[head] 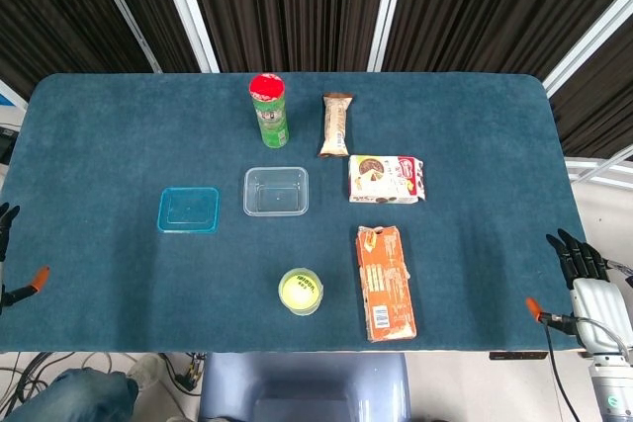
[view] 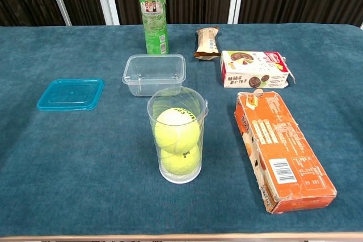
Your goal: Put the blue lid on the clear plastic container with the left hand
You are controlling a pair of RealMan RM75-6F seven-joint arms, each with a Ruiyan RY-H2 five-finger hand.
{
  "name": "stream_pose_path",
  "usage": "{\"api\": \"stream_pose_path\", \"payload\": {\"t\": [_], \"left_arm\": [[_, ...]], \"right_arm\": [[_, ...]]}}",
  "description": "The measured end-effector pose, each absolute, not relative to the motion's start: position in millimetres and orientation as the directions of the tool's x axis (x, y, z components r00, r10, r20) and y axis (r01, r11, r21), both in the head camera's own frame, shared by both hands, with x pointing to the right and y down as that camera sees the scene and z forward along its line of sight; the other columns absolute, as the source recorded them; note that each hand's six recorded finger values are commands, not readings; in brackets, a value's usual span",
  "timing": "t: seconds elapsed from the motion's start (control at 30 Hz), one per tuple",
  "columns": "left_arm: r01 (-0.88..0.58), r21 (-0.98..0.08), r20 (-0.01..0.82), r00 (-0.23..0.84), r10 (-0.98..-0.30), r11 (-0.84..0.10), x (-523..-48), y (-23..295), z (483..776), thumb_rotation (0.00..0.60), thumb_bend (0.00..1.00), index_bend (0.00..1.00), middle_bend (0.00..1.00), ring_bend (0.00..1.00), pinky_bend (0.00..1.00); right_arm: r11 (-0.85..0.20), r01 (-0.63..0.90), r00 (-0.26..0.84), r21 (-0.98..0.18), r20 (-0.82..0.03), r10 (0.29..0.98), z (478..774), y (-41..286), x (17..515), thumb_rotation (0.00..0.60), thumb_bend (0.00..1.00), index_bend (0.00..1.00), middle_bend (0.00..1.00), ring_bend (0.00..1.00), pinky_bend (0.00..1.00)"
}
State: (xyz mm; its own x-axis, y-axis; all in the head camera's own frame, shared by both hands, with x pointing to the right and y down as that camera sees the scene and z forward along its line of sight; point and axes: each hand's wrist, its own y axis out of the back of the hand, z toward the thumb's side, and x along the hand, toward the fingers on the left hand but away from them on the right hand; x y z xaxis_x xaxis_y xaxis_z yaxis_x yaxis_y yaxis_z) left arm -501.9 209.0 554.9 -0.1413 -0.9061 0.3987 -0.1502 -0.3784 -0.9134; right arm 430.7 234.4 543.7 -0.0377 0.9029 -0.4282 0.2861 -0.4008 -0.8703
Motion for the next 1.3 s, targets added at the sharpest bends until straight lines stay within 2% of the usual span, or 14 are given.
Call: {"api": "stream_pose_path", "payload": {"t": [0.5,0.77,0.9,1.03,1.3], "left_arm": [[-0.13,-0.918,0.39,-0.109,-0.914,-0.376,-501,196,560,0.6,0.2,0.0,0.0,0.0,0.02],[-0.051,-0.89,0.455,-0.058,-0.888,-0.453,-481,146,576,0.6,0.17,0.0,0.0,0.0,0.03],[-0.042,-0.835,0.551,-0.031,-0.834,-0.549,-463,122,596,0.6,0.13,0.0,0.0,0.0,0.03],[-0.031,-0.745,0.666,0.006,-0.746,-0.666,-436,101,621,0.6,0.12,0.0,0.0,0.0,0.03],[0.028,-0.672,0.74,0.056,-0.67,-0.74,-386,70,664,0.6,0.12,0.0,0.0,0.0,0.03]], "right_arm": [[-0.403,0.301,-0.048,-0.864,-0.436,0.899,544,236,432,0.6,0.29,0.07,0.0,0.0,0.0],[-0.412,0.318,-0.058,-0.854,-0.451,0.891,547,235,432,0.6,0.29,0.07,0.0,0.0,0.0],[-0.418,0.331,-0.065,-0.846,-0.462,0.884,547,235,433,0.6,0.29,0.07,0.0,0.0,0.0],[-0.421,0.34,-0.067,-0.841,-0.468,0.881,548,235,434,0.6,0.29,0.07,0.0,0.0,0.0],[-0.423,0.35,-0.071,-0.836,-0.474,0.878,548,235,435,0.6,0.29,0.07,0.0,0.0,0.0]]}}
